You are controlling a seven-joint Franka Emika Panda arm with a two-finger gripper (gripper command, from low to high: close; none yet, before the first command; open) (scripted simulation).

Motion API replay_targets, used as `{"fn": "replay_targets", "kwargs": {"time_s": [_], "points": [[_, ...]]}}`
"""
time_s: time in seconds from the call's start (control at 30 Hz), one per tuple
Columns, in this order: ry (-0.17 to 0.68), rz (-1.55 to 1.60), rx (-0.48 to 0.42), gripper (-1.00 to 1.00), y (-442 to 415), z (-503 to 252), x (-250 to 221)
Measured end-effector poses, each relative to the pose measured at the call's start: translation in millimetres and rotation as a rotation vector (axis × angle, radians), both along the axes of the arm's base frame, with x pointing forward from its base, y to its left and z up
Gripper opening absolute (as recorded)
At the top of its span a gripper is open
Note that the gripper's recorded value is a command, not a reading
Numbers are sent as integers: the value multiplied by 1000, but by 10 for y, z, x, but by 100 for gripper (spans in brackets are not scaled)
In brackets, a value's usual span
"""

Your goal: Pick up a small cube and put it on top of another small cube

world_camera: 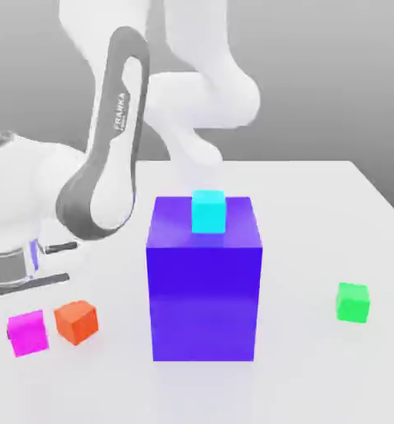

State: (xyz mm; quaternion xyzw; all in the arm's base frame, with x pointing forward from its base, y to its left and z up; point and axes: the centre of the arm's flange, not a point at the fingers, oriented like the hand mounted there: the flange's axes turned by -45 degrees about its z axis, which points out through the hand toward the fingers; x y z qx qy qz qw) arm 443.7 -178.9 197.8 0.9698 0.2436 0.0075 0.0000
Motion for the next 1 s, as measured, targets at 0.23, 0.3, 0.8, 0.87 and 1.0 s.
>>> {"fn": "replay_targets", "kwargs": {"time_s": [0.23,0.3,0.8,0.87,1.0], "points": [[-6,176,26,-100,1747,144,234],[-6,224,31,-100,2246,196,153],[12,504,-9,-100,4687,14,-1815],[13,504,-8,100,4678,-162,-1826],[13,504,-8,100,4678,-162,-1825]]}}
